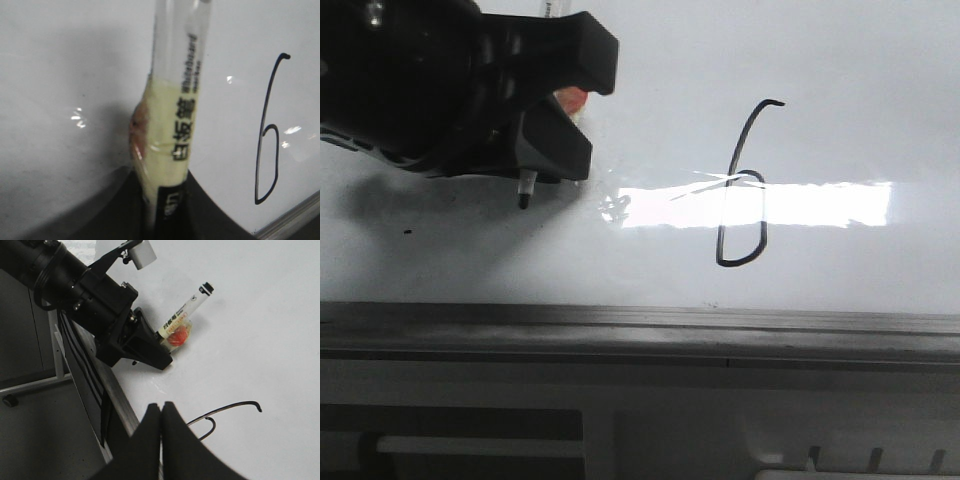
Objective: Write number 6 on whiteboard
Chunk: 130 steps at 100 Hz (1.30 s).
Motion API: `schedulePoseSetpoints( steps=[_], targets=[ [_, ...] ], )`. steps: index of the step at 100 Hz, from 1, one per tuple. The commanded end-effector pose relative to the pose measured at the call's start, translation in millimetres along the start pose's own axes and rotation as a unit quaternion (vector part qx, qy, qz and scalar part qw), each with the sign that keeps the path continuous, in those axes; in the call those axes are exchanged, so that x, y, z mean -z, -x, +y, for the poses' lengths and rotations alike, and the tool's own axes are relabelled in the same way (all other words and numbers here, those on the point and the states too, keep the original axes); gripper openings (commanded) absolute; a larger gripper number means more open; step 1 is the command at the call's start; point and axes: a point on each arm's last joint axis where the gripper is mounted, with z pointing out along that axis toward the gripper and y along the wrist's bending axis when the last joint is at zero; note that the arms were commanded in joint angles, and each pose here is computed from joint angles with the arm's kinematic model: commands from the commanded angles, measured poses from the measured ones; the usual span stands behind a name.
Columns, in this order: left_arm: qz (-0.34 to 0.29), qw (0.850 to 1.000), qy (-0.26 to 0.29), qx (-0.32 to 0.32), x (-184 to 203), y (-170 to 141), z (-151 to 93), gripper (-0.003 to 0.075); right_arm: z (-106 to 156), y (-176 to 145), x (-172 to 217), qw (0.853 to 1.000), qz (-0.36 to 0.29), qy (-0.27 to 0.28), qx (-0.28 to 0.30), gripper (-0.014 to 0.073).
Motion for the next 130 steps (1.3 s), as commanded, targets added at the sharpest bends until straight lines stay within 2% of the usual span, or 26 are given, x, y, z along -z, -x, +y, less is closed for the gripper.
schedulePoseSetpoints(
  steps=[1,33,79,114,130],
  targets=[
    [-0.014,0.999,0.047,0.007,-6,3,7,-0.0019,-6,10,4,0.999,-0.029,-0.026,-0.007,-0.0064],
    [-0.017,0.993,0.107,0.039,-13,-1,18,-0.0019,-6,11,4,0.999,-0.029,-0.028,-0.007,-0.0064],
    [-0.016,0.993,0.103,0.052,-13,-1,17,-0.0010,-6,11,4,0.999,-0.030,-0.029,-0.007,-0.0064],
    [-0.012,0.992,0.107,0.071,-14,-3,18,0.0170,-6,11,4,0.999,-0.030,-0.029,-0.007,-0.0064],
    [-0.011,0.991,0.107,0.074,-14,-3,18,0.0285,-6,12,4,0.999,-0.036,-0.025,-0.018,-0.0064]
  ],
)
